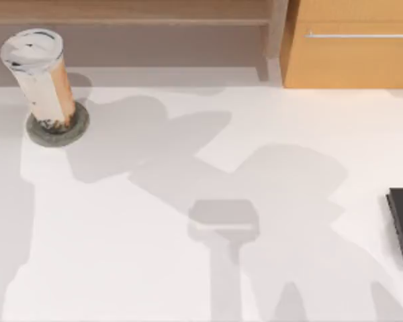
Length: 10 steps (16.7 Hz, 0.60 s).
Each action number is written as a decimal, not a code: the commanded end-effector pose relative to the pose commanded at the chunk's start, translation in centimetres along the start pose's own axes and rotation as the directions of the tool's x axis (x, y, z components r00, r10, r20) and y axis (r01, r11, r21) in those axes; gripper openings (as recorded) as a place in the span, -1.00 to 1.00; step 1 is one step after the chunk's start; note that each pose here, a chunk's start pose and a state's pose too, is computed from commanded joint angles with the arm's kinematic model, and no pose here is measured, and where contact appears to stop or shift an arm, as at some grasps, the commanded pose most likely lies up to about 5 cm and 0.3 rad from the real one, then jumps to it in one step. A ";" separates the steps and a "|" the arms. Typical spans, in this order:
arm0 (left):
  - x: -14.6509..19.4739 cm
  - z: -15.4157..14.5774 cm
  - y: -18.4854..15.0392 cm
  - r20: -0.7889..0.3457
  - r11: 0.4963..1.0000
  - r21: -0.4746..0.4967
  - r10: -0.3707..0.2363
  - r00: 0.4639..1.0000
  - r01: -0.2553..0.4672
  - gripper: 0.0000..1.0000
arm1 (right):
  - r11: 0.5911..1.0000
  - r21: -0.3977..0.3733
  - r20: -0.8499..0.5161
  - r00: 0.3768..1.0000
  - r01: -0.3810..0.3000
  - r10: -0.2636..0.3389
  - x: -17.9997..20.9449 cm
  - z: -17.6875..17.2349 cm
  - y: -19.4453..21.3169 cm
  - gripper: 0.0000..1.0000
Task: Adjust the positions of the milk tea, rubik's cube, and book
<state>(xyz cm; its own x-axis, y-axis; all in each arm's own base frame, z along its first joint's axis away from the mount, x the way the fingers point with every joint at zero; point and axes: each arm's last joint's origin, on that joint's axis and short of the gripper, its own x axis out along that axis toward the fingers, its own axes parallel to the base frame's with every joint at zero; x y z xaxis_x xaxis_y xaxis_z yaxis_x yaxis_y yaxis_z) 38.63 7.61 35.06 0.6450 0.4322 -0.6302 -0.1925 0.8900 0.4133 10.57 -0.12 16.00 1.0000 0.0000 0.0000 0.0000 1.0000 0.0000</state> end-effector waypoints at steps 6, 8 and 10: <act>-9.9 3.7 -7.7 0.447 0.985 -0.160 0.018 0.894 0.060 -1.00 | 1.000 0.000 0.000 1.000 0.000 0.000 0.0 0.0 0.0 1.00; -12.2 4.4 -11.2 0.554 0.971 -0.183 -0.028 0.832 0.154 -1.00 | 1.000 0.000 0.000 1.000 0.000 0.000 0.0 0.0 0.0 1.00; -14.2 4.8 -15.0 0.637 0.949 -0.184 -0.084 0.767 0.256 -1.00 | 1.000 0.000 0.000 1.000 0.000 0.000 0.0 0.0 0.0 1.00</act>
<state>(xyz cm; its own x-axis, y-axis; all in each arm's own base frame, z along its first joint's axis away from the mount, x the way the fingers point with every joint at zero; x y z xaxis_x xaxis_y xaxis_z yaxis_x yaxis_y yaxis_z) 35.92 -12.54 40.99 0.9814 0.1644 -0.0993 -0.1534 0.9821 0.1097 10.57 -0.12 16.00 1.0000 0.0000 0.0000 0.0000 1.0000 0.0000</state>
